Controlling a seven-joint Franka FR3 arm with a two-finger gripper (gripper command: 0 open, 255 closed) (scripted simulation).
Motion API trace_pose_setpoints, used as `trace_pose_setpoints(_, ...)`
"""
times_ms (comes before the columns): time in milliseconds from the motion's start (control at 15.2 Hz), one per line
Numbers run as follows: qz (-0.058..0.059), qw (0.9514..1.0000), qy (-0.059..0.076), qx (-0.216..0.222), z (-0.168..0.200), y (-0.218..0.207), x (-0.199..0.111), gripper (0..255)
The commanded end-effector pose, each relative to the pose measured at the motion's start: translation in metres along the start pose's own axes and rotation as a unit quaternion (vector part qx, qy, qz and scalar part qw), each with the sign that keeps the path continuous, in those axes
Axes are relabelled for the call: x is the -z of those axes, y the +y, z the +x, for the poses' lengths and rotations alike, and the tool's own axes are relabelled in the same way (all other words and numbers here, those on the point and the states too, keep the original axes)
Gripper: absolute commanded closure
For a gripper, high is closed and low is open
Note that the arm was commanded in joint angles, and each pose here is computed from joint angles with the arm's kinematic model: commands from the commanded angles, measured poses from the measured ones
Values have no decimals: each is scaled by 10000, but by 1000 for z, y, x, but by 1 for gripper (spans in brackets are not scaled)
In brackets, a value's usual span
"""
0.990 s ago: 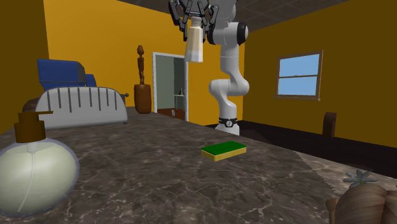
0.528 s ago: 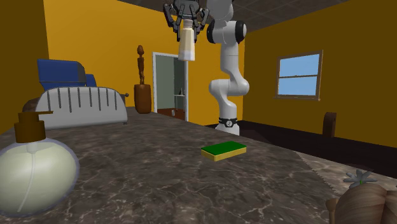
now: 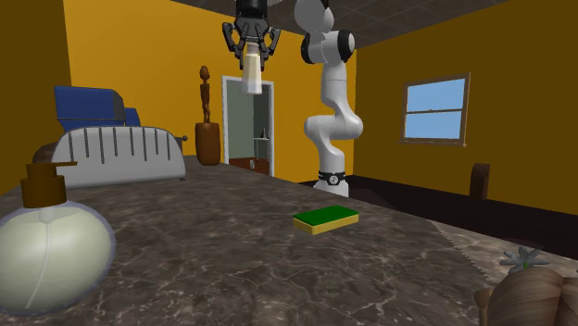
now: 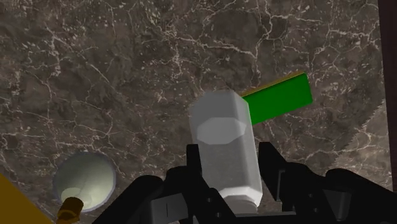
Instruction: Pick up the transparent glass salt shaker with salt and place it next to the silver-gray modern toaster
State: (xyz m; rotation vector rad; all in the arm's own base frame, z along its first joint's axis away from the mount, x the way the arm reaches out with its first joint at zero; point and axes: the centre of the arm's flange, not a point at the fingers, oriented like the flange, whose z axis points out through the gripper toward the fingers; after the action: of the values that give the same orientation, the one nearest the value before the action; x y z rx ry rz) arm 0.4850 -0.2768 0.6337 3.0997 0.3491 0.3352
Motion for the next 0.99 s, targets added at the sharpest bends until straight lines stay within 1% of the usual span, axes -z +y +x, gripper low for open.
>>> trace_pose_setpoints(0, 6, 10000, 1, 7, -27, 5, 4, 255)
trace_pose_setpoints(924, 6, 10000, 1, 7, -200, 58, 40, 255)
